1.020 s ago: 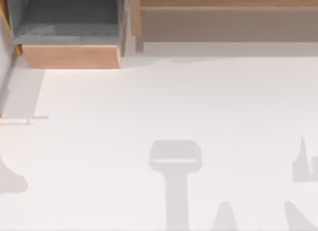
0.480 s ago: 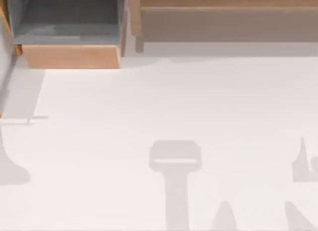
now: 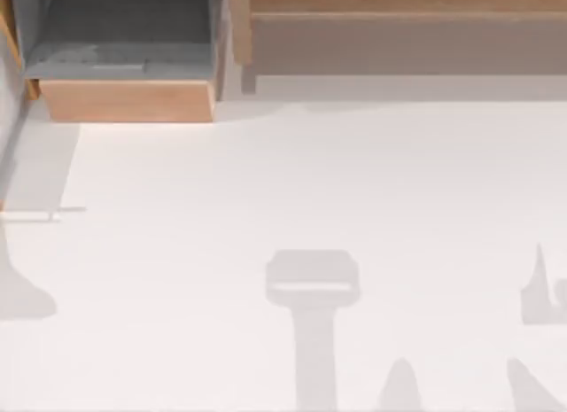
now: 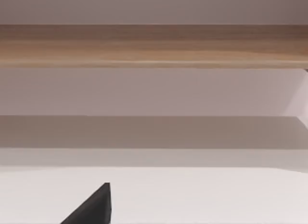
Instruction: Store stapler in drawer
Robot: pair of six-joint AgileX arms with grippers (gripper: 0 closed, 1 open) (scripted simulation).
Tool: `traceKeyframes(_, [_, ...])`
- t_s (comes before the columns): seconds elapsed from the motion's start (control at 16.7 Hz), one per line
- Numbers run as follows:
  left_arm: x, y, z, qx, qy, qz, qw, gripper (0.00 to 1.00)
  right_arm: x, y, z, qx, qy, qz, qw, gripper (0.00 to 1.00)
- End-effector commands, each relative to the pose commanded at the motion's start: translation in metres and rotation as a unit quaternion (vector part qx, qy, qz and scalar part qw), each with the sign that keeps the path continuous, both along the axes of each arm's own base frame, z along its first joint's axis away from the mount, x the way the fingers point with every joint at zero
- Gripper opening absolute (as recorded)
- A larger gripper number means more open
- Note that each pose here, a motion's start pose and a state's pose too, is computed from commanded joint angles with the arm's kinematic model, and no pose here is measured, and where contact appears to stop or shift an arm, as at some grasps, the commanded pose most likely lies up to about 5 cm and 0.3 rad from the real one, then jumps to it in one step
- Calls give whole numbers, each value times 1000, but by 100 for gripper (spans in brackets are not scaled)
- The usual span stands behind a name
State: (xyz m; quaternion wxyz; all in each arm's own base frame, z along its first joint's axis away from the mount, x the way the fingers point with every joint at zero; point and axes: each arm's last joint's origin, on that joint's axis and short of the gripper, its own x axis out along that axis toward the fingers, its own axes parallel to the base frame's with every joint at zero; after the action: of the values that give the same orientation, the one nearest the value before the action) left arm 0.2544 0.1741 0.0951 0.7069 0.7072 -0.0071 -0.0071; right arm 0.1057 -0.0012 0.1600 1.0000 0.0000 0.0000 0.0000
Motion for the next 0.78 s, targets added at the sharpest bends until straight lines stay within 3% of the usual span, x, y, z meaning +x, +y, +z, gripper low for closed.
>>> traceKeyframes(0.66, [0,0,0,0,0,0,1000,2,0,0,0,0,0,0,1000,100])
traceKeyframes(0.78, [0,0,0,0,0,0,1000,0,0,0,0,0,0,0,1000,100])
